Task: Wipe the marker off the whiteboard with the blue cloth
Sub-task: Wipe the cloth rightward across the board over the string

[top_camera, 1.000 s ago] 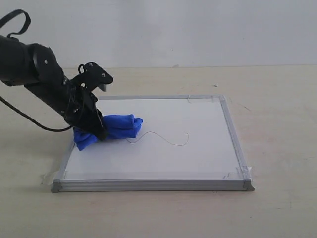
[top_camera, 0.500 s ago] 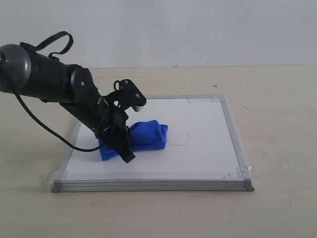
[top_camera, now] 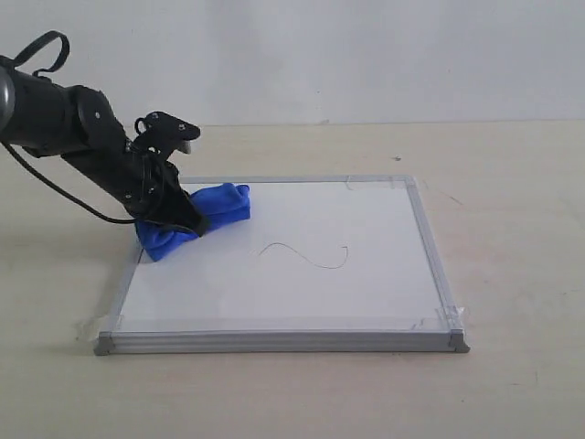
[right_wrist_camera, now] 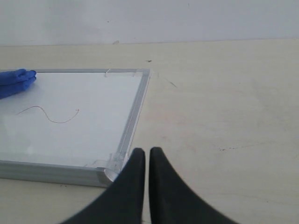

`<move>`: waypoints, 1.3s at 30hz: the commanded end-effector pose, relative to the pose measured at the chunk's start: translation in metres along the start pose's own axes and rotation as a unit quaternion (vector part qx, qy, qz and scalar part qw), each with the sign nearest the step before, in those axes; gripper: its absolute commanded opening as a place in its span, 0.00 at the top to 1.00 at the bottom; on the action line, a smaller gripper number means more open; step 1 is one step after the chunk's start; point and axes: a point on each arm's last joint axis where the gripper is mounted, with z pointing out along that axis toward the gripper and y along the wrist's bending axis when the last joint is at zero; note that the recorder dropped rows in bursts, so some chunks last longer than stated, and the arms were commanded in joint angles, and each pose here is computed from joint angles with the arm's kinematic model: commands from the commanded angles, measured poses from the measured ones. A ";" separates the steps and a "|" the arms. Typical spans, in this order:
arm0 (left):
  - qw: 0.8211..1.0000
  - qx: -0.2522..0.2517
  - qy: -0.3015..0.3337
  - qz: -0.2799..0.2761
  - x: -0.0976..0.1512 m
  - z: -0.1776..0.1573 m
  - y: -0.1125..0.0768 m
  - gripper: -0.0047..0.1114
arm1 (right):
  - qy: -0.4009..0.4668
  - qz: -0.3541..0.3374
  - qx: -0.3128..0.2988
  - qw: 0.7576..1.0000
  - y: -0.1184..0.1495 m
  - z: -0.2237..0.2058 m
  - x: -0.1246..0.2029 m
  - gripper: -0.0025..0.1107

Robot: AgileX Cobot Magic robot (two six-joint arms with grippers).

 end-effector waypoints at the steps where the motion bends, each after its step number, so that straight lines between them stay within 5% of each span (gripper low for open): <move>1: 0.996 0.060 0.058 0.036 0.003 0.012 -0.039 0.92 | -0.004 -0.002 0.001 1.000 0.000 0.000 -0.001 0.98; 5: 0.980 0.108 0.078 0.151 -0.003 0.017 -0.112 0.92 | -0.004 -0.002 0.001 1.000 0.000 0.000 -0.001 0.98; 10: 0.960 0.134 0.084 0.231 -0.008 0.013 -0.156 0.92 | -0.004 -0.002 0.001 1.000 0.000 0.000 -0.001 0.98; 14: 0.959 0.119 0.075 0.244 -0.016 0.011 -0.155 0.92 | -0.004 -0.002 0.001 1.000 0.000 0.000 -0.001 0.98; 19: 0.981 0.040 0.082 0.172 -0.034 0.010 -0.110 0.92 | -0.004 -0.002 0.001 1.000 0.000 0.000 -0.001 0.98; 24: 0.991 0.023 0.093 0.097 -0.044 0.006 -0.070 0.92 | -0.004 -0.002 0.001 1.000 0.000 0.000 -0.001 0.98; 27: 0.992 0.024 0.105 0.072 -0.047 0.007 -0.061 0.92 | -0.005 -0.002 0.001 1.000 0.000 0.000 -0.001 0.98; 30: 0.988 0.056 0.125 0.074 -0.043 0.016 -0.074 0.92 | -0.005 -0.002 0.001 1.000 0.000 0.000 -0.001 0.98; 39: 0.950 0.223 0.124 0.182 -0.041 0.017 -0.156 0.92 | -0.005 -0.002 0.001 1.000 0.000 0.000 -0.001 0.98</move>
